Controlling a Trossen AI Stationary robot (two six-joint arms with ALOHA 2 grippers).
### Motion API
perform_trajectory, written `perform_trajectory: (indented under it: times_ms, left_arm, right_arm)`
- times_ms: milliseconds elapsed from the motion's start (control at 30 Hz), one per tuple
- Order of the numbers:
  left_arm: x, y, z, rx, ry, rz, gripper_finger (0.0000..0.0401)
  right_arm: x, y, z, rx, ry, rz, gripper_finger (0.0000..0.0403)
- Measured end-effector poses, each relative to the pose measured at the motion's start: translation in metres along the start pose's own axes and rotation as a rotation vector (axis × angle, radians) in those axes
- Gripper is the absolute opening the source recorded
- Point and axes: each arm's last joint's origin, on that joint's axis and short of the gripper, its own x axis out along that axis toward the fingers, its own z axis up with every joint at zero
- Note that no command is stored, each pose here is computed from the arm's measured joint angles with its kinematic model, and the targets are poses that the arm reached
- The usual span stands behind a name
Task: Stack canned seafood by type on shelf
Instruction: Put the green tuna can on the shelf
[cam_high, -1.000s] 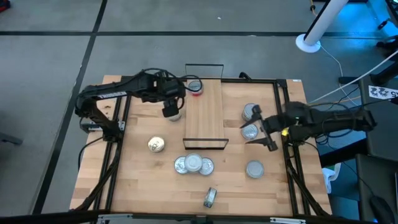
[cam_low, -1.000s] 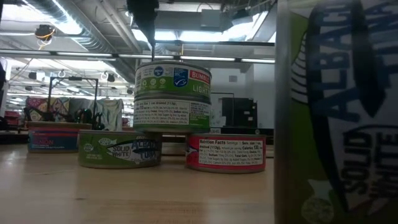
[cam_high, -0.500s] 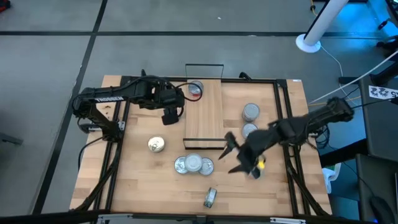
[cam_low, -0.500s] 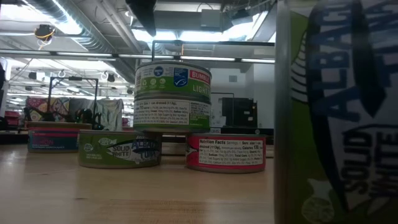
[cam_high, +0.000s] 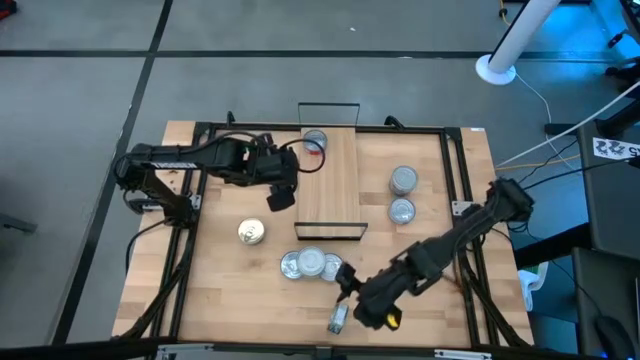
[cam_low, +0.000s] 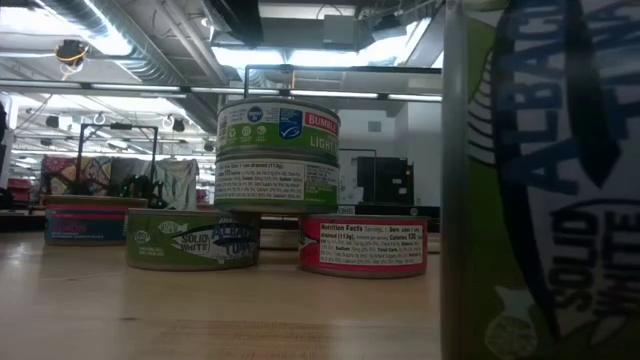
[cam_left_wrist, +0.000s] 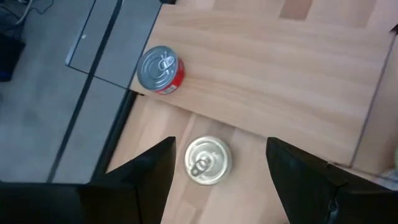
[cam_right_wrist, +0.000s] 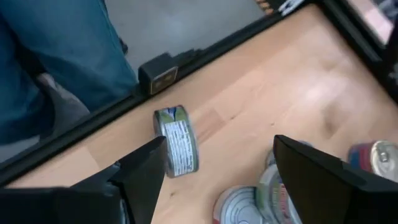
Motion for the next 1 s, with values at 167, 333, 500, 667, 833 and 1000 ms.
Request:
perform_trajectory:
  times_ms: [167,333,500,667,833,1000]
  left_arm:
    - [-0.005,-0.009,0.0,-0.036,-0.03,-0.023,0.0246]
    - [-0.009,-0.016,0.0,-0.048,-0.052,-0.044,0.0246]
    - [-0.012,-0.022,-0.002,-0.053,-0.057,-0.057,0.0246]
    - [-0.015,-0.027,-0.003,-0.044,-0.062,-0.066,0.0246]
    - [-0.015,-0.027,-0.004,-0.043,-0.062,-0.066,0.0246]
    - [-0.015,-0.027,-0.003,-0.041,-0.062,-0.065,0.0246]
  right_arm:
    - [0.032,0.003,-0.008,0.002,0.057,0.038,0.0293]
    - [0.058,0.006,-0.014,0.003,0.093,0.054,0.0293]
    - [0.078,0.013,-0.022,-0.002,0.142,0.08,0.0293]
    - [0.096,0.016,-0.03,-0.001,0.184,0.099,0.0293]
    - [0.103,0.018,-0.034,-0.001,0.203,0.107,0.0293]
    - [0.103,0.018,-0.034,0.0,0.203,0.107,0.0282]
